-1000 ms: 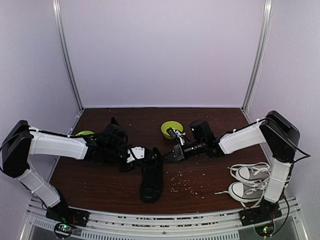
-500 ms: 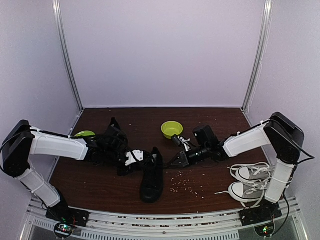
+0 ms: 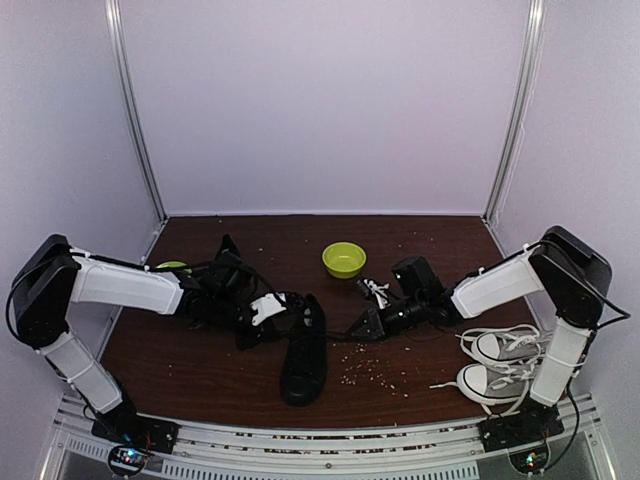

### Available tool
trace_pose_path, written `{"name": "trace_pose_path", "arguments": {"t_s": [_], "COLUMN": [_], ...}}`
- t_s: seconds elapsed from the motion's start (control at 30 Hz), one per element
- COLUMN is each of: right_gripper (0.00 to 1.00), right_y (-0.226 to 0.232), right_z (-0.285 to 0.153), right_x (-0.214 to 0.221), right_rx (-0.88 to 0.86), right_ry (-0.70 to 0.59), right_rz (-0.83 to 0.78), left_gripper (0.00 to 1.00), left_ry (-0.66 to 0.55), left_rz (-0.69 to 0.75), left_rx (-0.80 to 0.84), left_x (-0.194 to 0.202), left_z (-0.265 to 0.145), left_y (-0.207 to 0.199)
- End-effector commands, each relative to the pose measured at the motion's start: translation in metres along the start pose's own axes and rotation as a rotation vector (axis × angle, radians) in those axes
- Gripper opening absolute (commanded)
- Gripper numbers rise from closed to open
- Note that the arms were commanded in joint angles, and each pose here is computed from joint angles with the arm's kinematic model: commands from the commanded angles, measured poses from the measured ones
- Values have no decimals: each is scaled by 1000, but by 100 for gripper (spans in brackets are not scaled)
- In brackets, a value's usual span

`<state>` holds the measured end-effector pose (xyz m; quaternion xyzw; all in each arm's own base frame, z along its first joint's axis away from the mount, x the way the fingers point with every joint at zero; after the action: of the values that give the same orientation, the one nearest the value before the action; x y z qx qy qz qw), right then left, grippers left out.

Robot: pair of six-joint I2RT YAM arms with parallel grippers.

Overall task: Tie the shoes
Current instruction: Tie the loops with the shoelace on the shoe.

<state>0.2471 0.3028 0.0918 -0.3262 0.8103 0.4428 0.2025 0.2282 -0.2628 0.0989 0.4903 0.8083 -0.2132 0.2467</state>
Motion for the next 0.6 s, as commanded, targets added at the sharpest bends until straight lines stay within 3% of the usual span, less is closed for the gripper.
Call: {"name": "trace_pose_path", "arguments": {"t_s": [0.0, 0.57], "right_gripper": [0, 0], "right_y": [-14, -27], "right_z": [0, 10], "right_x": [5, 9], "right_rx": [53, 49], "right_ry": [-7, -11], "right_rz": [9, 36], "left_gripper": [0, 0], "left_ry": [3, 58], "left_rz": [-95, -173], "left_rx": [-23, -37], "left_x": [-7, 1], "left_z": [0, 13], "left_y": [16, 25]}}
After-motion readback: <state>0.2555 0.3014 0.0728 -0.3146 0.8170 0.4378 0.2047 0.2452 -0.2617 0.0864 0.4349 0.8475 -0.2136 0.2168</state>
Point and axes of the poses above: each gripper's point midway between its finger pads, its own z axis out along the fingers, its own y axis along the line the jaws close on, x = y × z, the point moved 6 cm from there along -z, back along the fingers, and after that the axes turned 14 degrees about -z, right-handed, at the moved point
